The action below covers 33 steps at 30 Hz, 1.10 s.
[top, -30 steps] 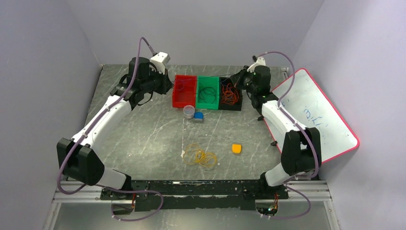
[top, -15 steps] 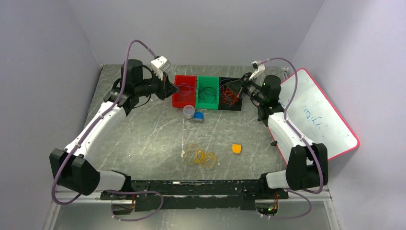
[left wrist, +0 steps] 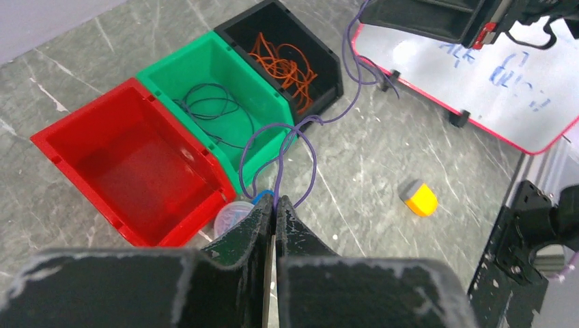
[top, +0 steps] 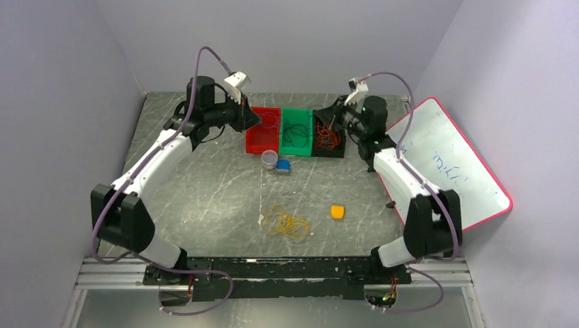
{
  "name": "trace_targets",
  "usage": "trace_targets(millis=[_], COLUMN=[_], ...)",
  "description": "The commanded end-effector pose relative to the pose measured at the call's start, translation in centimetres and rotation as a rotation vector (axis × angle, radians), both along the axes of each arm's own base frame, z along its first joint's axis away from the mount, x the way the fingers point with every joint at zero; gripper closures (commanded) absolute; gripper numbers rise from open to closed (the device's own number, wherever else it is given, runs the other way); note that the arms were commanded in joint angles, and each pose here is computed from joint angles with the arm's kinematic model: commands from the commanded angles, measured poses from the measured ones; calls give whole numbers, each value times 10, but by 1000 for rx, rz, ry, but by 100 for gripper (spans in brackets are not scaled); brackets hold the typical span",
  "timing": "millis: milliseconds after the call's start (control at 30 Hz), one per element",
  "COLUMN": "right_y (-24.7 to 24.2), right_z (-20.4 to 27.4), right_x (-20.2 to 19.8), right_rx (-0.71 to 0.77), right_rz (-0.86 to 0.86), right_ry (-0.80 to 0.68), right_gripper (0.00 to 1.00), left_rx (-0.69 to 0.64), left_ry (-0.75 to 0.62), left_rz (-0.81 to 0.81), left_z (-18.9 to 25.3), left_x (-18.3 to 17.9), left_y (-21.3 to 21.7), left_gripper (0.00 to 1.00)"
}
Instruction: Untangle the cables
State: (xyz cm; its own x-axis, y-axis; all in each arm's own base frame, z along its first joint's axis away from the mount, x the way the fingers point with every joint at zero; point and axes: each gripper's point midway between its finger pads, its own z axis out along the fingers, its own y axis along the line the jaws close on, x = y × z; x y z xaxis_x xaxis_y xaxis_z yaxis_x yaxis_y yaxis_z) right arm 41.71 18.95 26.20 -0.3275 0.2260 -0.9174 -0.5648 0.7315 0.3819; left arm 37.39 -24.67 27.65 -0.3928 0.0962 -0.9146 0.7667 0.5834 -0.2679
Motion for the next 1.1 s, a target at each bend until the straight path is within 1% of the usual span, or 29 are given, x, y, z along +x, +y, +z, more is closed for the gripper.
trace_targets(millis=[0,67,133,200,400,467,533,700,967,1067], right_y=[3,11,21,31,64,71,73,59,43,41], right_z=[-16,-25,-46,-58,-83,-105,-114,-132,-140,-142], right_x=[41,60,79,93,125,132,136,137,125,121], right_rx=[-43,-68,-97,-114,-169,-187,-198,-244,-312,-331], right_rz=[-117,-138,-149,-146,-116,-110,-119,-188,-223,-216], right_ry=[45,62,94,105,116,145,159,184,200,208], right_gripper=[100,100,100,100,100,100,100,100,100,95], left_rx=[-12,1,24,42,84,100,109,128,152,156], left_ry=[-30,-18,-8,1,24,39,53,79,87,92], left_rz=[66,82,113,140,228,231,230,194,155,156], left_z=[14,10,4,-1,-14,-19,-25,-39,-50,-53], left_x=[33,44,56,66,89,93,95,95,91,93], left_y=[-2,-5,-6,-7,-1,-1,-2,-13,-33,-37], left_gripper=[93,93,93,93,93,93,93,93,93,93])
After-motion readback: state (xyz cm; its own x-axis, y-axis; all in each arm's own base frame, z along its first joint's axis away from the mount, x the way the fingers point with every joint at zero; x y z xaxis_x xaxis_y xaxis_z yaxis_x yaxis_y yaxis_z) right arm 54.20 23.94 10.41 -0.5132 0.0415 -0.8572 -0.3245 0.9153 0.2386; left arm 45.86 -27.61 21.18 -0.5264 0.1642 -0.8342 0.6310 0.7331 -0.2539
